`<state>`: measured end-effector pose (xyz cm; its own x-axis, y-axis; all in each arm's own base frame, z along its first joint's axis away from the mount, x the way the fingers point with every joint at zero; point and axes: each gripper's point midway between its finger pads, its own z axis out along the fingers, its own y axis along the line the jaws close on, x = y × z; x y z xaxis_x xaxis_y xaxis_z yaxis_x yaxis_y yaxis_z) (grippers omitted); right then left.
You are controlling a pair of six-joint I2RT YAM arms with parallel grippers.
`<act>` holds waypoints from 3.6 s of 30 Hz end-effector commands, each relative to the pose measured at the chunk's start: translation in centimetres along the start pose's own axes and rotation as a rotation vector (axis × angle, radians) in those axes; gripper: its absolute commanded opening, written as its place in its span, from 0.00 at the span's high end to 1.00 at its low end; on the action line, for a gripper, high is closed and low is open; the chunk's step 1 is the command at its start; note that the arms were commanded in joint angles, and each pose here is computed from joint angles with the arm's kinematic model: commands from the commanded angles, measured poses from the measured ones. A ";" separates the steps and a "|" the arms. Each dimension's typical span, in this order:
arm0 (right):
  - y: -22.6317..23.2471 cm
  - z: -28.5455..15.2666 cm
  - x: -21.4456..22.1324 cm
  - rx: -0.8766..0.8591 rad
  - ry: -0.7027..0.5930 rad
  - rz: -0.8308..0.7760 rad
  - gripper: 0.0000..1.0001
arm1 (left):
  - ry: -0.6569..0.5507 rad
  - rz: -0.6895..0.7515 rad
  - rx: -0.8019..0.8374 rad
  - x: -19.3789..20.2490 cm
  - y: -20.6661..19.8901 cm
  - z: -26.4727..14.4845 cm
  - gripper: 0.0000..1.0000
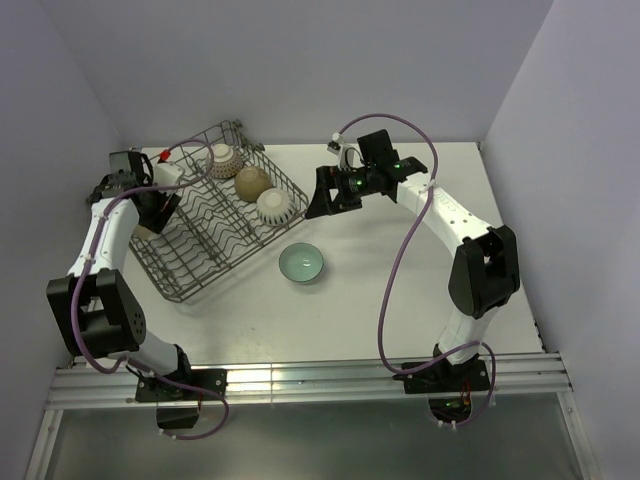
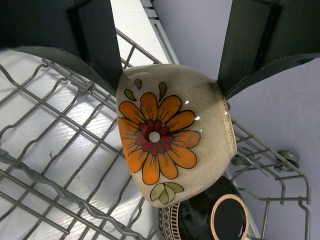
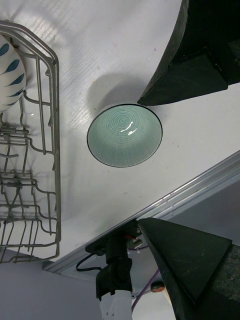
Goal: Load the bowls into the dish rack
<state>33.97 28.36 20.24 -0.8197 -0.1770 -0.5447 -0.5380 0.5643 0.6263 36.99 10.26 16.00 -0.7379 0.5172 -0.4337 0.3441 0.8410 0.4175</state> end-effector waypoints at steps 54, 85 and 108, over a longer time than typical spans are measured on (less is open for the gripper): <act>-0.6 -0.9 0.0 0.056 -0.008 -0.045 0.00 | 0.163 0.060 -0.176 0.5 -4.2 5.2 0.05; -1.1 -1.3 1.2 0.063 0.024 -0.065 0.02 | 0.065 -0.031 -0.191 -1.7 -3.6 4.7 0.01; -5.3 6.5 8.2 0.246 0.284 -0.041 0.32 | -0.617 -0.294 0.469 -13.7 -9.0 -14.9 0.00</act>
<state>30.18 28.08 7.81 -0.8540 -0.4060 -0.3252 -0.5177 0.7251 0.4541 37.15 -3.26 27.78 -0.4702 0.2290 -0.8523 0.3780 0.9249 0.0400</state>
